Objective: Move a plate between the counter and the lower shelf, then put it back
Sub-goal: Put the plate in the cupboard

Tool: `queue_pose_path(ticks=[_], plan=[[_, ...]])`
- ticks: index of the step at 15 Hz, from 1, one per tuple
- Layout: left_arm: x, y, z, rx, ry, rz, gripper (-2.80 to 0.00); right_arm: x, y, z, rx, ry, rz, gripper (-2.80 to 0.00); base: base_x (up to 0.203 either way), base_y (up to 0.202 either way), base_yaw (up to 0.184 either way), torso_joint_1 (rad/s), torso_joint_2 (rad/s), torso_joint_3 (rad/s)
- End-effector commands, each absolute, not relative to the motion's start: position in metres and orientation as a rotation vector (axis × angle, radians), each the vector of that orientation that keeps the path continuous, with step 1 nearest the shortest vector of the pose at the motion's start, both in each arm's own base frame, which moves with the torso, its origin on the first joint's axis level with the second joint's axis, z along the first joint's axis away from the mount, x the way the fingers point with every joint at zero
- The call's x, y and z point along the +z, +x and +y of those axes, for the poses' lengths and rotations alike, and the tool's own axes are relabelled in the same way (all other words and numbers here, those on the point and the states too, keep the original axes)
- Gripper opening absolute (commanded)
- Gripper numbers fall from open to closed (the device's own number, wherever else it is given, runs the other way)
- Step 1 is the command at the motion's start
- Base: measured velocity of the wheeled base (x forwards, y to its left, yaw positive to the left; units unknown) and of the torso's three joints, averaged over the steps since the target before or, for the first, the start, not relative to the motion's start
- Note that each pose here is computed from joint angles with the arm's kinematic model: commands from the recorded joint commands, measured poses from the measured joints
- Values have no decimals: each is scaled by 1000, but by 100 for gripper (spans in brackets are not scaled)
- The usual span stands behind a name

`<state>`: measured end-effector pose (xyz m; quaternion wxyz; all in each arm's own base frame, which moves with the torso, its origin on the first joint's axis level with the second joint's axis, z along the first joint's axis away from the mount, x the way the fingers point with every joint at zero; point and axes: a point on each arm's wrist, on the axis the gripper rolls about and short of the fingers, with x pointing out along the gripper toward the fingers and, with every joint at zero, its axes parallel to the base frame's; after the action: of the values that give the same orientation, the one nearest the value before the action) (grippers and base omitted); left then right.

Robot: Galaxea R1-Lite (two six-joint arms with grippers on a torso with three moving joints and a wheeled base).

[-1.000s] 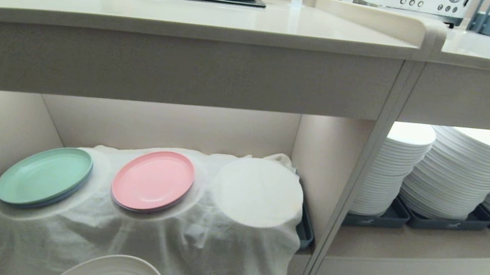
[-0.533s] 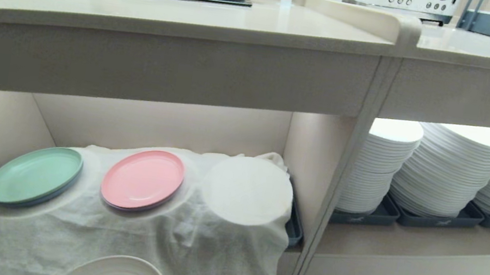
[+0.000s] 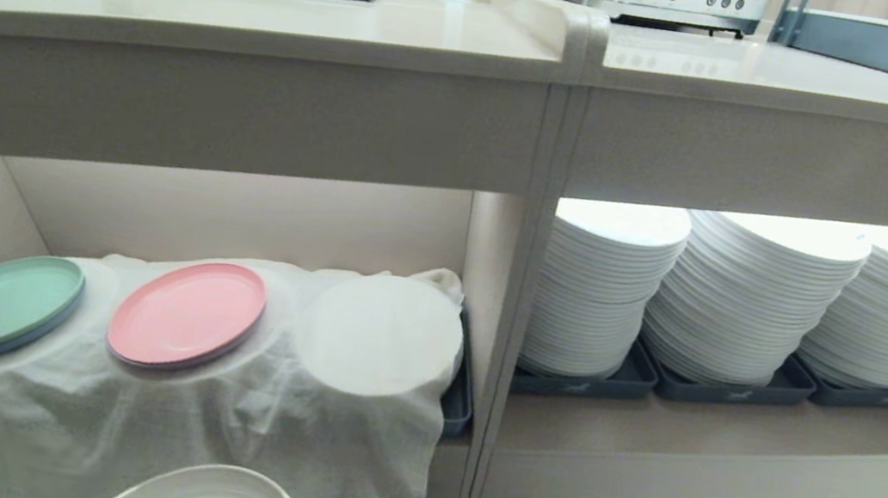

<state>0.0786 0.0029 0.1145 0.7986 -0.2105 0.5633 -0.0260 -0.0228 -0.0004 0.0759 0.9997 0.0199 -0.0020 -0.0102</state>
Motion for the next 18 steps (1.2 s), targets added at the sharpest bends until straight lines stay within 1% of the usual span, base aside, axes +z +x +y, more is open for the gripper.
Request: queue_pose_path(ticks=[1, 5, 18], plan=[[114, 79, 3, -56, -455, 1213, -280, 76, -23, 0, -21, 40, -3, -280, 0, -191, 0, 5, 6, 2], [115, 79, 3, -56, -455, 1211, -280, 76, -23, 0, -20, 40, -3, -280, 0, -158, 1, 1, 3, 2], [114, 78, 3, -30, -475, 1215, -280, 76, -23, 0, -20, 40, -4, -280, 2, 0, 0, 0, 0, 0]])
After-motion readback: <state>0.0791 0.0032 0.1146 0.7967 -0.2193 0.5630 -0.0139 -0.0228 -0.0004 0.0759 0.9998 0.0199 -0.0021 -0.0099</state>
